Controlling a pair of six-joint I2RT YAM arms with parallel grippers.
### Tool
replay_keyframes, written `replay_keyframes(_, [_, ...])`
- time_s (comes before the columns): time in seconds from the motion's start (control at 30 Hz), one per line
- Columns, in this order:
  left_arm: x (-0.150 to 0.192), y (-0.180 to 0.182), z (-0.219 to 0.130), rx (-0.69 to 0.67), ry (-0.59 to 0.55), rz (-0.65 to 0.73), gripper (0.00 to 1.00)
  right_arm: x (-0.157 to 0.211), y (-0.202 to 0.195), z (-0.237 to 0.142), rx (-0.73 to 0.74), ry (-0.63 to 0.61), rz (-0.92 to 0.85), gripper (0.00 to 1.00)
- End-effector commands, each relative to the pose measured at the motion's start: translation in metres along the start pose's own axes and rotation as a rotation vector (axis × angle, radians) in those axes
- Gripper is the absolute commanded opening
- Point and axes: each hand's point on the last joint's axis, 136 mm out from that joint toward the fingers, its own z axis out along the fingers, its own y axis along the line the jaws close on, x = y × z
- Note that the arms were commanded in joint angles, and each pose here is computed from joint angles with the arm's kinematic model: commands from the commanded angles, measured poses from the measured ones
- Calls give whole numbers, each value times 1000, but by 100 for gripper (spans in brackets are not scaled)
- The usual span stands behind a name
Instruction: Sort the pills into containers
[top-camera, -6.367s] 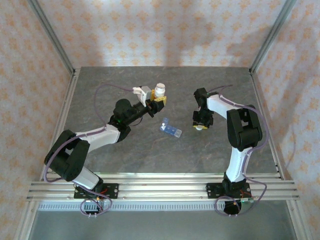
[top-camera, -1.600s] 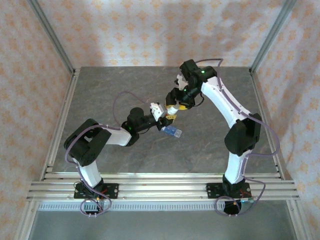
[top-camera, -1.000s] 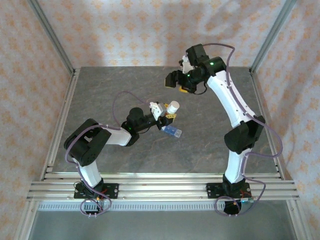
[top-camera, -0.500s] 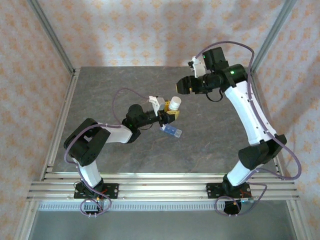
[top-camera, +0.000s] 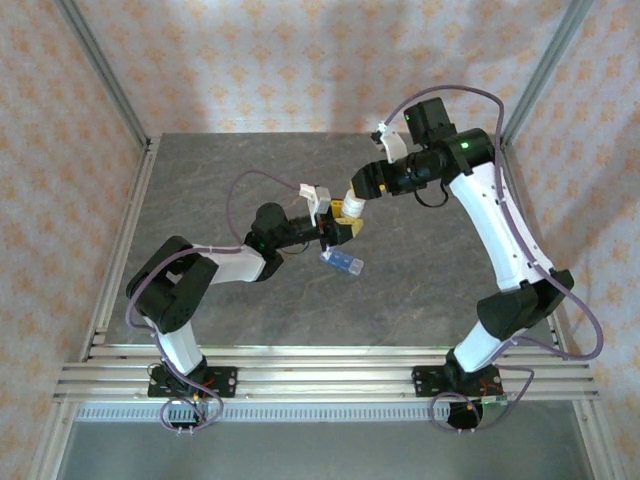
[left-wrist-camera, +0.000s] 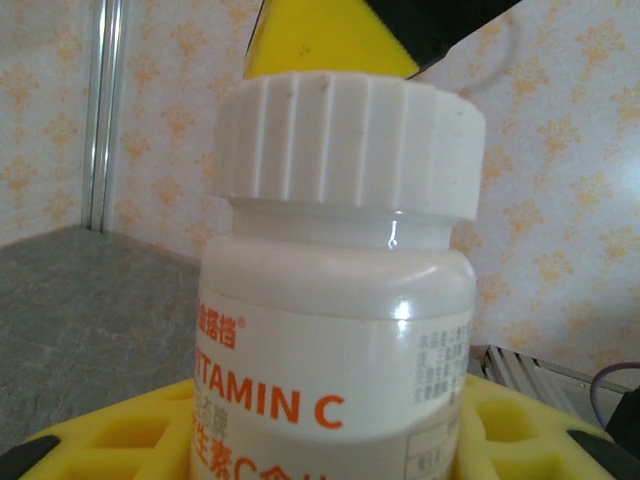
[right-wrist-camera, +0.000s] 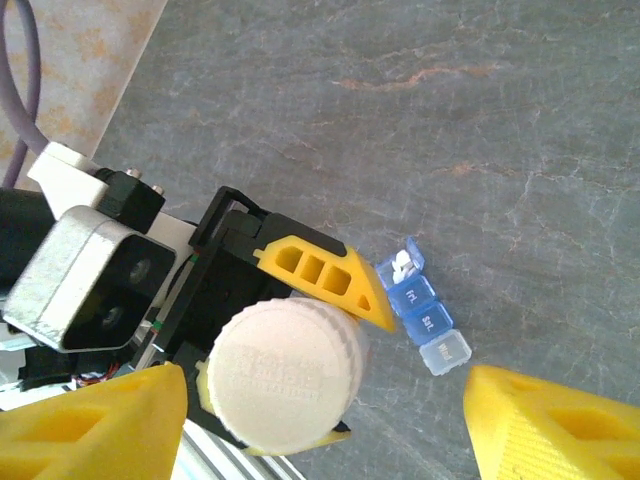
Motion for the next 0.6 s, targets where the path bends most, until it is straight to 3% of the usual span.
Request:
replay_keyframes(0.0, [-36, -14, -1, 51, -77, 66, 0, 1, 8, 5, -20, 31, -28, 72])
replay_keyframes(0.37, [-37, -14, -2, 46, -79, 65, 0, 2, 11, 14, -19, 60, -34, 64])
replay_keyframes(0.57, [-39, -13, -3, 41, -84, 67, 0, 4, 13, 18, -28, 73, -25, 50])
